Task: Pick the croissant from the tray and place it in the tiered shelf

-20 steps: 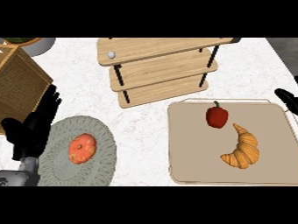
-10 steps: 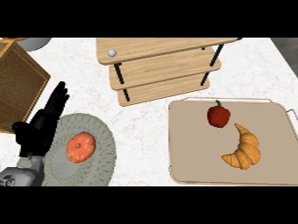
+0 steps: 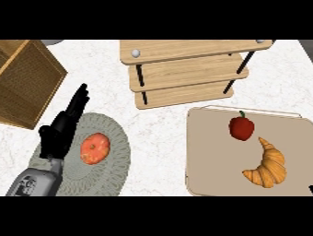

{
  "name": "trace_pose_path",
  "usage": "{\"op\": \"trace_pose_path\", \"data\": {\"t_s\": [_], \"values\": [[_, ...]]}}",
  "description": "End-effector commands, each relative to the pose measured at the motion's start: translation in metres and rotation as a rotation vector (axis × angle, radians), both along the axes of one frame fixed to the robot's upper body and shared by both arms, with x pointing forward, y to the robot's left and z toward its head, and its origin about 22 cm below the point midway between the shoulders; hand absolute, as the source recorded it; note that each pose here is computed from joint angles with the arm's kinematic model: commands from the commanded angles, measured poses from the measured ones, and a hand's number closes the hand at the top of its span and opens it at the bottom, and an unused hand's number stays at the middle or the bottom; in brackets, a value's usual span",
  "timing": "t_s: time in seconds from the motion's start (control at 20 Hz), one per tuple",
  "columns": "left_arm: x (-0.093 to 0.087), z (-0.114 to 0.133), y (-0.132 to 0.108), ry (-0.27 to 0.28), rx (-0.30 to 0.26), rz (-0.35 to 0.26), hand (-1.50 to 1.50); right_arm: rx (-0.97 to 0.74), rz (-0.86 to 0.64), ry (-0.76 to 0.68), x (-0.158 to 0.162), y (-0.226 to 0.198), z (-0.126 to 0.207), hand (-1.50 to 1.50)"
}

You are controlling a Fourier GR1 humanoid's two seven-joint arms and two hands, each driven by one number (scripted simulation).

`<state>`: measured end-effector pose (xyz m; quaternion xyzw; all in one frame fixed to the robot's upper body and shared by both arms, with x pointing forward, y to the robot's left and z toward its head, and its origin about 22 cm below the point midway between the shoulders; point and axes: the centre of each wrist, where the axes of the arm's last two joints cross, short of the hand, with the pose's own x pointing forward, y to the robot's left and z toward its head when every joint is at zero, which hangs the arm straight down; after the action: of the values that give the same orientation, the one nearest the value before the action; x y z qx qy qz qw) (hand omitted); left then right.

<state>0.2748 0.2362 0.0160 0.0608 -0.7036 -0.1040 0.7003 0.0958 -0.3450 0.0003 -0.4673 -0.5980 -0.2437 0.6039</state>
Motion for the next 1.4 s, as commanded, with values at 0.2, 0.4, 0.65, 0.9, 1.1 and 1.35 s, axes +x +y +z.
{"op": "trace_pose_path", "data": {"t_s": [0.2,0.4,0.65,0.9,1.1,1.35], "values": [[0.013,0.01,-0.019,-0.016,0.006,-0.043,0.0,-0.017,0.09,0.25,-0.018,0.02,0.075,-1.5],[0.012,0.009,-0.02,-0.021,-0.006,-0.053,0.0,-0.014,0.169,0.48,-0.012,0.017,0.091,-1.5],[0.004,0.003,-0.019,-0.015,0.012,-0.041,0.0,-0.043,0.202,0.745,-0.013,0.03,0.117,-1.5],[0.01,0.004,-0.015,-0.016,0.007,-0.067,0.0,-0.032,0.176,0.813,0.011,0.058,0.151,-1.5],[0.01,-0.002,-0.008,-0.014,-0.01,-0.038,0.0,-0.024,0.183,0.819,0.031,0.073,0.157,-1.5],[0.005,-0.001,-0.008,-0.003,-0.007,-0.042,0.0,-0.042,0.19,0.815,0.036,0.089,0.151,-1.5]]}}
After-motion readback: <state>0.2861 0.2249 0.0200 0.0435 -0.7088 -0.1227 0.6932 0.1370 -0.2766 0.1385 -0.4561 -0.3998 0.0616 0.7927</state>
